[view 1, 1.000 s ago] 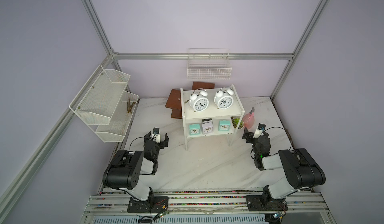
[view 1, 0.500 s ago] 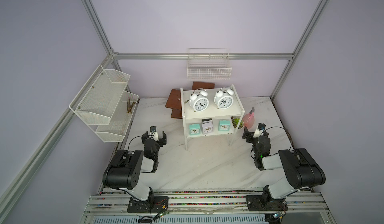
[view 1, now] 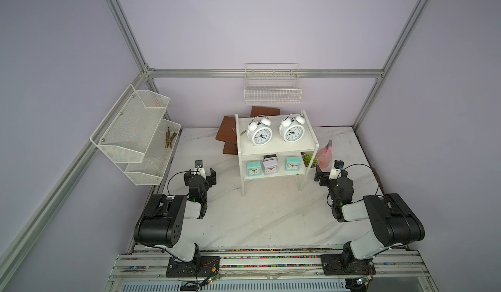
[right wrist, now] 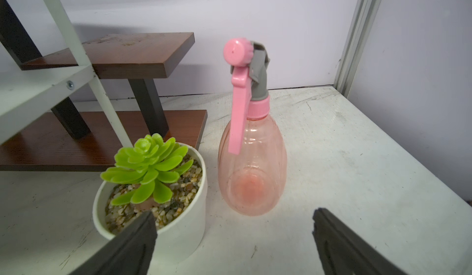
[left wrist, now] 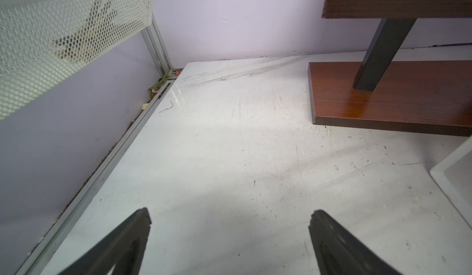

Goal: Place the alarm clocks on the shelf by style
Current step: Reset both arms

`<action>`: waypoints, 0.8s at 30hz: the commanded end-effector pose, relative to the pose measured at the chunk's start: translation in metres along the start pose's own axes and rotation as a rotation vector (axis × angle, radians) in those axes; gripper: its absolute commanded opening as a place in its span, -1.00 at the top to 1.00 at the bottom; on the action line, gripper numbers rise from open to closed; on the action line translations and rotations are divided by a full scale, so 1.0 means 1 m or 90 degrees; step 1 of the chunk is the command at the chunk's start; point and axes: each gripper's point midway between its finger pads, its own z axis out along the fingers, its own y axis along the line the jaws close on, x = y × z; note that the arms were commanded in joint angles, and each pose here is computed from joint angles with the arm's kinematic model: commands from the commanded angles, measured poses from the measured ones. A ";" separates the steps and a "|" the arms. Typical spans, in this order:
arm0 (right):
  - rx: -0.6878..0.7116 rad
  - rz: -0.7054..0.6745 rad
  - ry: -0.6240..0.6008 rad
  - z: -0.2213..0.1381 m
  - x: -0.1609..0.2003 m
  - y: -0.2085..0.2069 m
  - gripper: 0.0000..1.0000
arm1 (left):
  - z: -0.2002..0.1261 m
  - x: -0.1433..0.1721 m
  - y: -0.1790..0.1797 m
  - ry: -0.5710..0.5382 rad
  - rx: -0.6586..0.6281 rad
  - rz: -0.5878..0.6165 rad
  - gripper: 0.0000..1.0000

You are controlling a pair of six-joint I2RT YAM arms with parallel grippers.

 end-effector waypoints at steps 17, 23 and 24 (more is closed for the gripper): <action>-0.005 -0.004 -0.013 0.001 -0.005 0.001 -0.99 | 0.000 -0.012 0.006 -0.022 -0.014 -0.018 -1.00; -0.008 -0.005 -0.013 0.001 -0.005 0.001 -0.99 | 0.000 -0.012 0.005 -0.022 -0.013 -0.018 -1.00; -0.013 -0.010 -0.015 -0.001 -0.005 0.003 -0.99 | 0.000 -0.012 0.005 -0.022 -0.013 -0.018 -1.00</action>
